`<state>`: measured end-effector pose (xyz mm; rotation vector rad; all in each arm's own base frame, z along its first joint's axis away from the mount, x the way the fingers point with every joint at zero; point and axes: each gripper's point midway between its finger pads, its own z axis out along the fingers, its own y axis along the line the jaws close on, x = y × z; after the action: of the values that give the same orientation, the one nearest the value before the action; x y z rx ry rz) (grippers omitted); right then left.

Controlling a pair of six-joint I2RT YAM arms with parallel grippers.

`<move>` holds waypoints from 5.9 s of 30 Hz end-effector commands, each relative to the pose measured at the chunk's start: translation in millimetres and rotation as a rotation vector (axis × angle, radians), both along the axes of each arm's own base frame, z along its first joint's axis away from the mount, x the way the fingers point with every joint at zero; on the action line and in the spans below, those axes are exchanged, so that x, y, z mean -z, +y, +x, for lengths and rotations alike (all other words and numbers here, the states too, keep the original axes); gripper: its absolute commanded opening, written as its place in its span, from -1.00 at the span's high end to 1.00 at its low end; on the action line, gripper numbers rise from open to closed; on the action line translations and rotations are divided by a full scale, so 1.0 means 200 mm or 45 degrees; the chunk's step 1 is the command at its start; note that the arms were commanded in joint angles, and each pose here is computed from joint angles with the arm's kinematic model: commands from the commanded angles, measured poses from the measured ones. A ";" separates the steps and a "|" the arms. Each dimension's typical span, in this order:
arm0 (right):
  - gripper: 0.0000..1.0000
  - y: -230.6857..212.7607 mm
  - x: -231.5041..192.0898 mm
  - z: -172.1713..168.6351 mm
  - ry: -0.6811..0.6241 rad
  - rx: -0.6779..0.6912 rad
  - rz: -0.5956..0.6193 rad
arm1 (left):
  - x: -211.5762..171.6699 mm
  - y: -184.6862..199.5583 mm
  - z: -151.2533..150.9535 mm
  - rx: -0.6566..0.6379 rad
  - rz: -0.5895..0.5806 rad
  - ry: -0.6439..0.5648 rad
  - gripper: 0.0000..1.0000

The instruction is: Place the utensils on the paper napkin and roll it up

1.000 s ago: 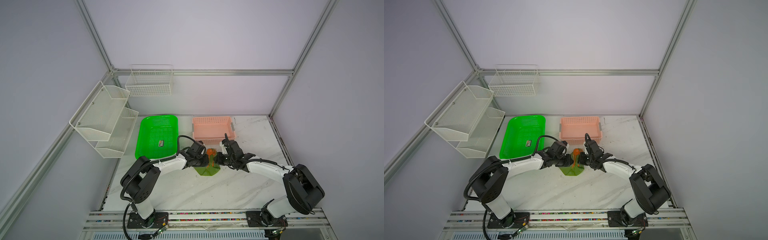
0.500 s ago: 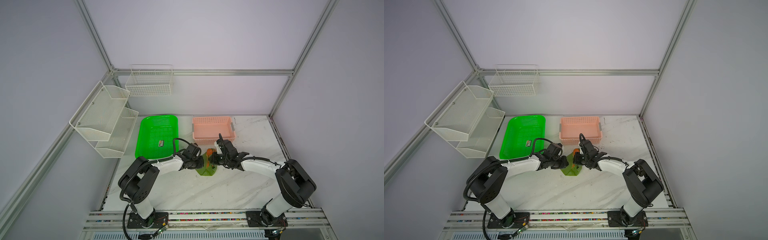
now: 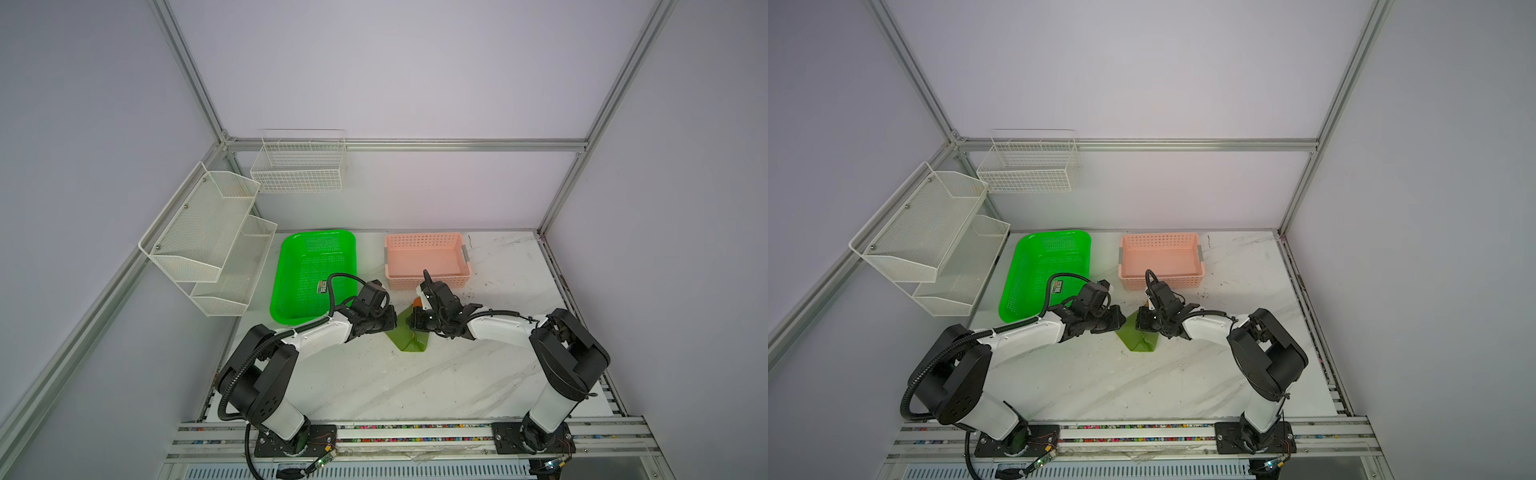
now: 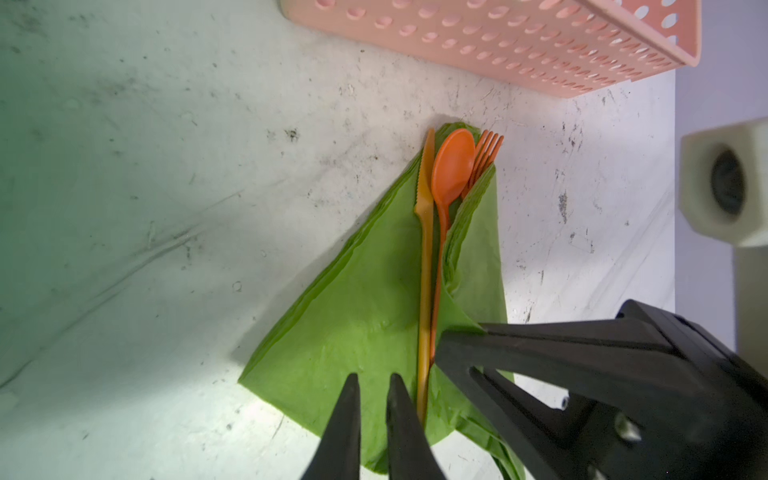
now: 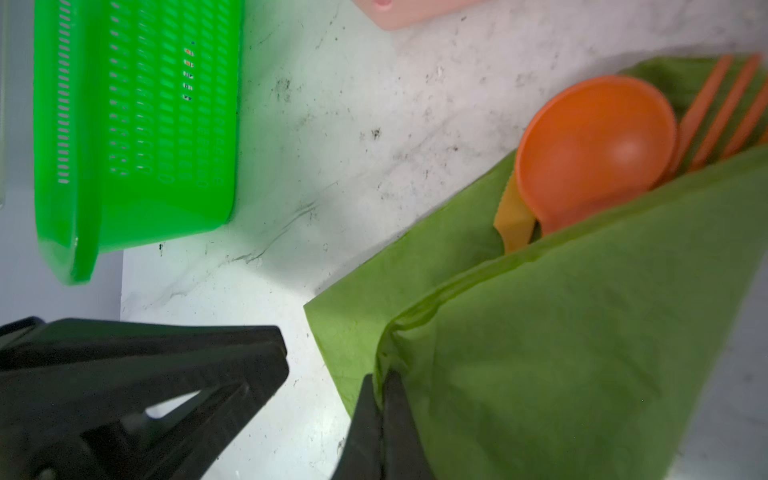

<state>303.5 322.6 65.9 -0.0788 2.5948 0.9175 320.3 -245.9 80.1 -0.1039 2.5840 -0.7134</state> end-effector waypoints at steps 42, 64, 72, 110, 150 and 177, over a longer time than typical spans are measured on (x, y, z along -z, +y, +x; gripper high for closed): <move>0.25 0.12 0.18 -0.05 0.071 -0.022 0.076 | -0.24 -0.17 -0.33 0.192 -0.307 -0.402 0.51; 0.87 0.11 0.28 -0.04 0.157 0.031 0.031 | -0.16 -0.20 -0.46 0.246 -0.362 -0.533 1.00; 0.94 0.11 0.26 -0.03 0.157 0.033 0.023 | -0.21 -0.07 -0.50 0.167 -0.384 -0.631 1.00; 0.97 0.13 0.24 -0.05 0.179 0.013 0.053 | -0.21 -0.33 -0.29 0.214 -0.386 -0.748 1.00; 0.93 0.17 0.08 -0.02 0.131 -0.013 0.097 | 0.17 -0.20 -0.27 0.084 -0.178 -0.566 1.00; 0.56 -0.22 -0.15 0.04 -0.020 0.107 -0.021 | 0.12 -0.12 -0.26 0.015 -0.160 -0.565 1.00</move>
<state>319.2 284.2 118.4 0.0425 2.5071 0.9276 266.7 -275.5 48.4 0.0503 2.1469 -0.7950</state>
